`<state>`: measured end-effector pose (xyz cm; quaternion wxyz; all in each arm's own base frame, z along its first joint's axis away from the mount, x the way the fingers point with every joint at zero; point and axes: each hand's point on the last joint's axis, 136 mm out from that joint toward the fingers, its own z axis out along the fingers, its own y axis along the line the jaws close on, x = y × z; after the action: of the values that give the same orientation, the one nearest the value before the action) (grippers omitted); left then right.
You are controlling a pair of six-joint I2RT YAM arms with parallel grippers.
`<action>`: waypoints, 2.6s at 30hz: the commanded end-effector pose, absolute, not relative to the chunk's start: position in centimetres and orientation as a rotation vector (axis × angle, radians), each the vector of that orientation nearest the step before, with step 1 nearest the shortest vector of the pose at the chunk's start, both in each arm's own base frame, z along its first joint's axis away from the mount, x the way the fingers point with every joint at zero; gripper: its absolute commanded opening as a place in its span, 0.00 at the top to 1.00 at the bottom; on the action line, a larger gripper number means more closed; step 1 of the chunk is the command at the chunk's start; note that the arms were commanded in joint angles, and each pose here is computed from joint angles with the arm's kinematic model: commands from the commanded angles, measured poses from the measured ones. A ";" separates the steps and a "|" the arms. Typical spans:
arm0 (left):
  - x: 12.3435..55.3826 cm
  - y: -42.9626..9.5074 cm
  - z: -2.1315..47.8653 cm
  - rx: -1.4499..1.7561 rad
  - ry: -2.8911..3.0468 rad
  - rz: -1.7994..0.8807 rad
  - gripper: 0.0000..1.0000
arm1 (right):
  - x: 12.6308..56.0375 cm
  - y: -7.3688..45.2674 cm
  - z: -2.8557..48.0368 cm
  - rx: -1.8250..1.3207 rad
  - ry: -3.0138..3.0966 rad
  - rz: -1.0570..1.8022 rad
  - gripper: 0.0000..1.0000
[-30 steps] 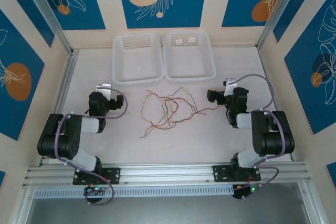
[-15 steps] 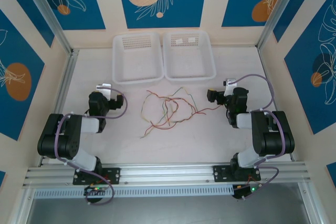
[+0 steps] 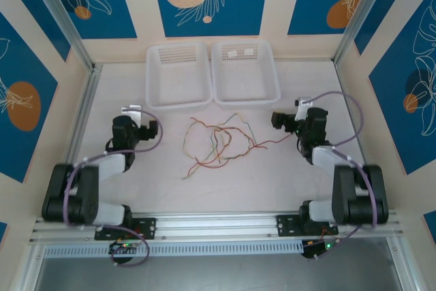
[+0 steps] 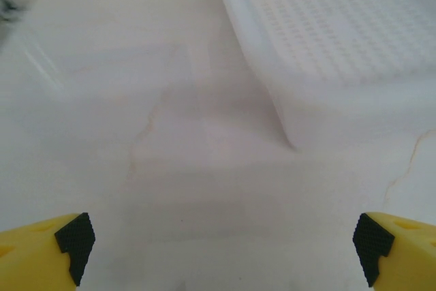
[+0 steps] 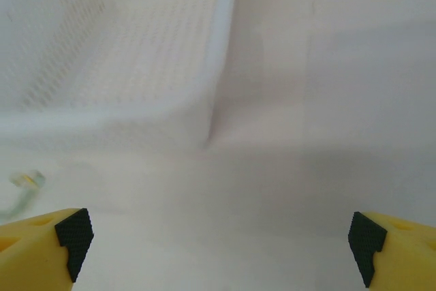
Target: Untangle the cables
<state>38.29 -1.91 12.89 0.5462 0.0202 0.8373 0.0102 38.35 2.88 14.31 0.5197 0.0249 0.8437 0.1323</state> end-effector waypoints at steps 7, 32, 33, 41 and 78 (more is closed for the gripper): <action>33.5 -10.5 26.8 0.088 2.008 -0.304 0.47 | 31.3 12.4 25.2 -0.040 2.109 0.772 0.32; 33.0 -30.6 9.8 0.667 2.450 -0.652 0.44 | 33.6 15.9 12.5 0.017 2.675 0.459 0.22; 33.0 -30.8 9.4 0.671 2.460 -0.657 0.49 | 33.7 15.7 12.9 0.022 2.660 0.447 0.21; 33.0 -31.6 10.2 0.701 2.469 -0.658 0.94 | 33.8 14.7 14.1 0.024 2.616 0.370 0.15; 31.3 -29.5 32.2 0.566 2.090 -0.748 1.00 | 32.2 12.3 23.2 0.144 2.196 0.752 0.08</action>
<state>32.71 -29.46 27.44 0.3829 0.2254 0.8560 -0.2644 32.20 10.88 21.19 0.3850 0.0683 0.8954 0.2128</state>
